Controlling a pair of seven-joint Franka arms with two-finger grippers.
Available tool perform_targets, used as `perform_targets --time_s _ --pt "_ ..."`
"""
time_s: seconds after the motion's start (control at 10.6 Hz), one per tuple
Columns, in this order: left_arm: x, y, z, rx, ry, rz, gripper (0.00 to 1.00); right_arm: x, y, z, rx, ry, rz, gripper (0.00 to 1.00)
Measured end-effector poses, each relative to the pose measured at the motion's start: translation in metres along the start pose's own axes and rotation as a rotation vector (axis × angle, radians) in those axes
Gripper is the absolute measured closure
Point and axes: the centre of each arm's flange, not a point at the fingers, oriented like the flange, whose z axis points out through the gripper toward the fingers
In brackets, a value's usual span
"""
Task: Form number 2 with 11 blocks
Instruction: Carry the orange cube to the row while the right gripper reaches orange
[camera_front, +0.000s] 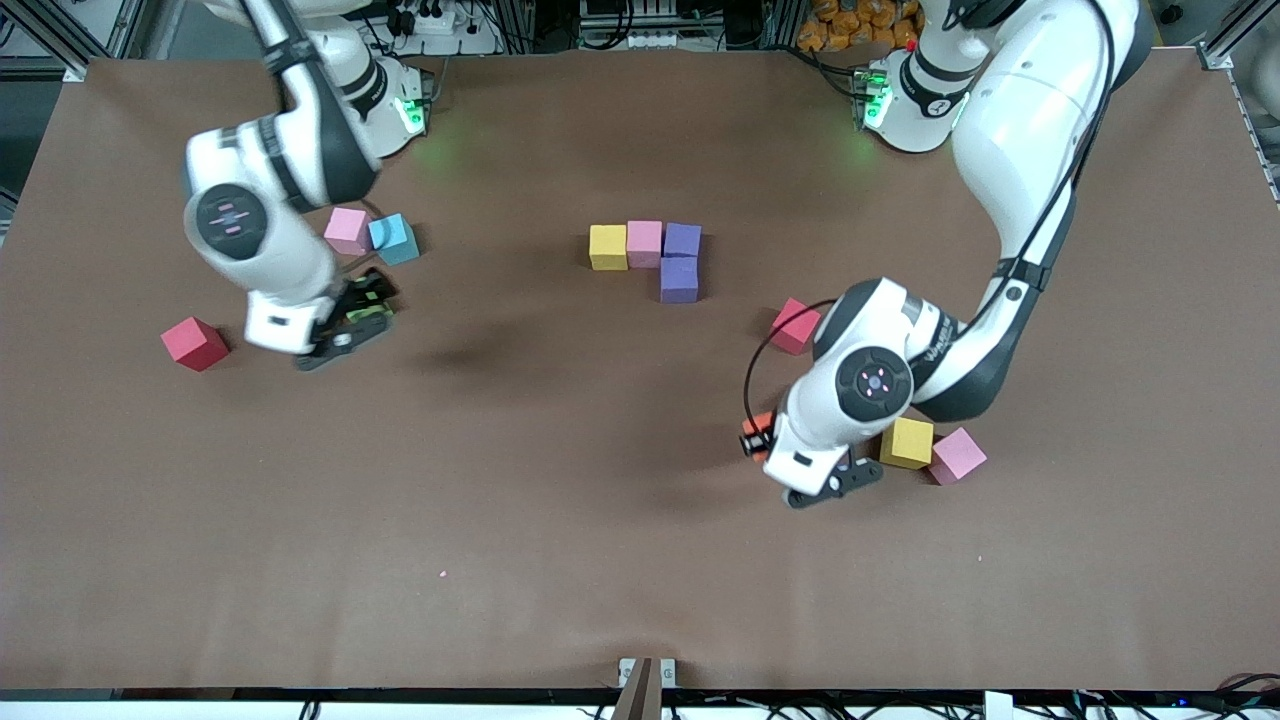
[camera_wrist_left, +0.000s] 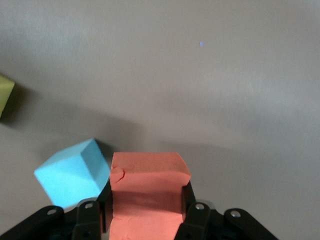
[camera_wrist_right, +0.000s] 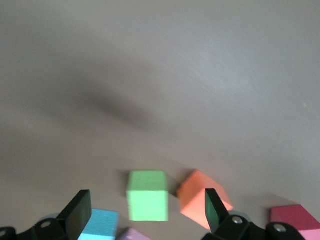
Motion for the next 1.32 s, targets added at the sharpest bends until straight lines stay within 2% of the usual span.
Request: perform_targets --time_s 0.19,0.47,0.75,1.04,1.32 --pt "-0.035 -0.016 -0.005 -0.019 0.051 0.036 0.45 -0.028 0.037 0.032 0.006 0.028 -0.146 0.00" --pt "-0.064 -0.023 0.010 0.008 0.042 0.068 0.45 -0.061 0.081 0.051 0.021 0.033 -0.348 0.00" --pt "-0.082 -0.006 0.015 -0.035 0.062 0.106 0.45 -0.074 0.100 0.099 -0.010 0.092 -0.635 0.00" --pt "-0.115 0.022 0.025 -0.056 0.071 0.175 0.45 -0.072 0.098 0.136 0.032 0.081 -0.784 0.00" --pt "-0.133 0.035 0.044 -0.050 0.054 0.214 0.45 -0.070 0.096 0.137 0.042 0.075 -0.880 0.00"
